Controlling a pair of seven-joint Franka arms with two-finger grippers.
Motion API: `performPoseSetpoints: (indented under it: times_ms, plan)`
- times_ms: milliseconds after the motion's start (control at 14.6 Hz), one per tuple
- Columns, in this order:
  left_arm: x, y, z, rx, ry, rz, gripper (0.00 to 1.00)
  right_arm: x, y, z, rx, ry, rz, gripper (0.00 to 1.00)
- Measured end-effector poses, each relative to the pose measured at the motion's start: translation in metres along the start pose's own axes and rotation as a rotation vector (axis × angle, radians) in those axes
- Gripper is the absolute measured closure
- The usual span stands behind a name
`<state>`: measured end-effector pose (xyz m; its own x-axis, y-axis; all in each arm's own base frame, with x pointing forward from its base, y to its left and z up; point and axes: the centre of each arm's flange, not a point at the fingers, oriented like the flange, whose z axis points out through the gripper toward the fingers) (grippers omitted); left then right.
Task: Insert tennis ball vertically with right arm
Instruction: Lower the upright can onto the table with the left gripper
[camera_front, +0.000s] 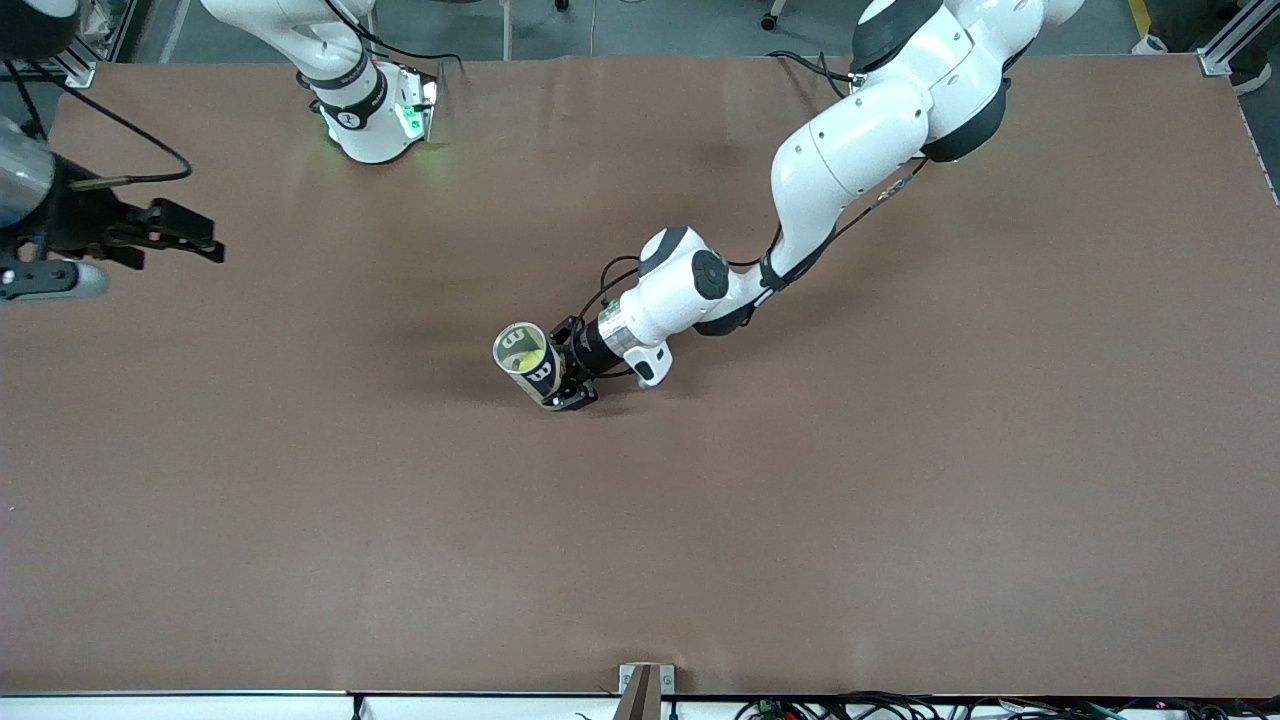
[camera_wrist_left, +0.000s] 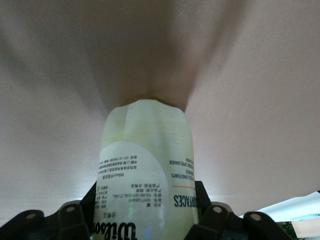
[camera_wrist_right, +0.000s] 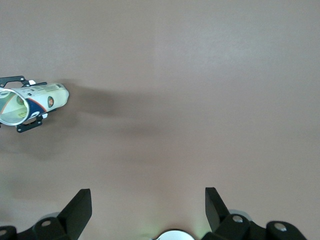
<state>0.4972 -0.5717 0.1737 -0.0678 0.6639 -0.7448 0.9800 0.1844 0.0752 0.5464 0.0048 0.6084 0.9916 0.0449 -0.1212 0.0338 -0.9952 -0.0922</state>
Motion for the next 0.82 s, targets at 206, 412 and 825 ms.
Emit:
performPoseSetpoints:
  times_ms: [206,412,825]
  plan:
    - [0.0,0.0,0.0,0.001,0.0,-0.001,0.22,0.001,0.015,-0.009,-0.002,0.038,0.006,0.0]
    - [0.001,0.0,0.0,0.001,0.0,-0.001,0.22,0.004,0.016,-0.019,-0.029,0.094,0.004,0.0]
    - [0.02,-0.003,0.005,0.017,0.027,-0.005,0.0,0.007,0.017,-0.035,-0.11,0.161,-0.003,0.0]
